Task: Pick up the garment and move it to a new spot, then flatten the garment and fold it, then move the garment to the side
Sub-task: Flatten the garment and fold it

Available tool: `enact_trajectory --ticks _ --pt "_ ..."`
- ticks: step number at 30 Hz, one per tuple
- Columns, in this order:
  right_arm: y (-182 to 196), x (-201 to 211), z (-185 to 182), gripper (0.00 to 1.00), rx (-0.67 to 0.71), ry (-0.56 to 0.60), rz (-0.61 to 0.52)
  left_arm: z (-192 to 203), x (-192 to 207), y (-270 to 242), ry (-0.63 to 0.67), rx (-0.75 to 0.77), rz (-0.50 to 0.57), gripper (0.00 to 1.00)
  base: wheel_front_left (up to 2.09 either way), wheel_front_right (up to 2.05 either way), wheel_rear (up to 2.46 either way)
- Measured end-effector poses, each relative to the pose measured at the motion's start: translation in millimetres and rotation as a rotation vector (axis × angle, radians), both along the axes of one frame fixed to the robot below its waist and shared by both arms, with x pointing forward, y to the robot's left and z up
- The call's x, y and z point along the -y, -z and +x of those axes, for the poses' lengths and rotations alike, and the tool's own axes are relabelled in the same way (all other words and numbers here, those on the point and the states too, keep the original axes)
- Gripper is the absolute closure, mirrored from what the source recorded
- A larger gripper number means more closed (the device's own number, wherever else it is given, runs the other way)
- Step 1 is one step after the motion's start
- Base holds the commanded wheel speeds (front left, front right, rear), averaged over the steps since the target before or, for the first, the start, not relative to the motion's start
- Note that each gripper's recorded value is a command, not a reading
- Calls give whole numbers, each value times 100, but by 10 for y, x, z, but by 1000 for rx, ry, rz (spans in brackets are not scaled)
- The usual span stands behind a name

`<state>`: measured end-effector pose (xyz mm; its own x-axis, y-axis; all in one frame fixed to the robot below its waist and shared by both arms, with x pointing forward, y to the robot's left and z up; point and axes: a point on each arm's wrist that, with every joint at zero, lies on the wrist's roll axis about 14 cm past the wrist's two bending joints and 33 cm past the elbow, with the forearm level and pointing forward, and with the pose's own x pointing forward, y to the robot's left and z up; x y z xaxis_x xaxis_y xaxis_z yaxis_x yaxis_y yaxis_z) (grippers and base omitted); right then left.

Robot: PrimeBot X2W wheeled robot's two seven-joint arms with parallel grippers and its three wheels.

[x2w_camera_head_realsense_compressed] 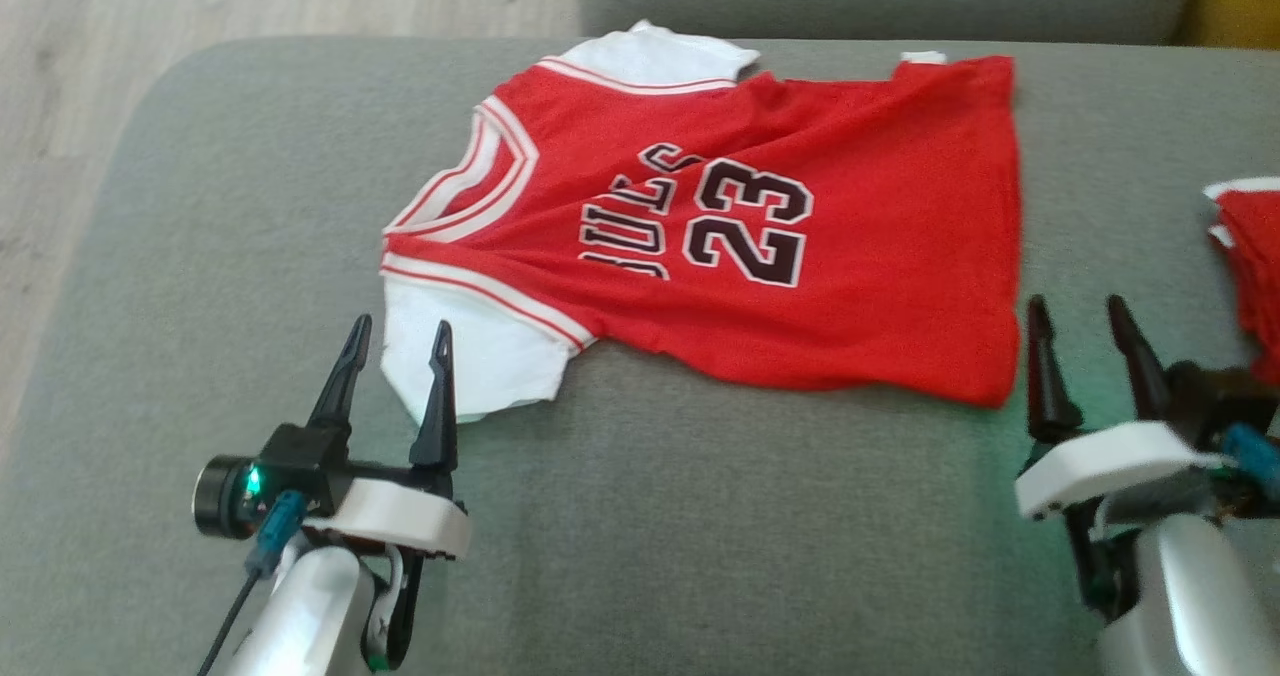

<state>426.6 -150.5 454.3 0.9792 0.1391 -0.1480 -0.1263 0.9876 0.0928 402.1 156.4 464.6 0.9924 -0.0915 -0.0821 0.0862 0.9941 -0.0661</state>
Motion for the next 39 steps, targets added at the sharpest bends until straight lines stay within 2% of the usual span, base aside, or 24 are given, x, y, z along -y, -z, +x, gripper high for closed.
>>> enact_trajectory --ticks 10,16,19,20,21,30,39 --pt "345 -13 484 0 -254 14 -40 -51 -130 47 -49 -15 -9 0 0 0 0" --pt "790 28 503 0 -469 35 -62 -62 -138 160 -54 -49 -14 0 0 0 0" --pt "873 -57 606 0 -515 15 -69 -17 -109 187 -45 -56 -18 0 0 0 0" --pt "870 -77 648 67 -521 7 -82 3 -104 182 -45 -55 -18 0 0 0 0" --pt "865 -98 687 100 -522 -2 -99 23 -102 179 -45 -54 -18 0 0 0 0" --pt "841 -115 981 100 -499 -30 -225 77 -129 248 -54 -71 -18 0 0 0 0" --pt "557 13 1554 100 -376 -49 -404 176 -149 234 -55 -64 -18 0 0 0 0"
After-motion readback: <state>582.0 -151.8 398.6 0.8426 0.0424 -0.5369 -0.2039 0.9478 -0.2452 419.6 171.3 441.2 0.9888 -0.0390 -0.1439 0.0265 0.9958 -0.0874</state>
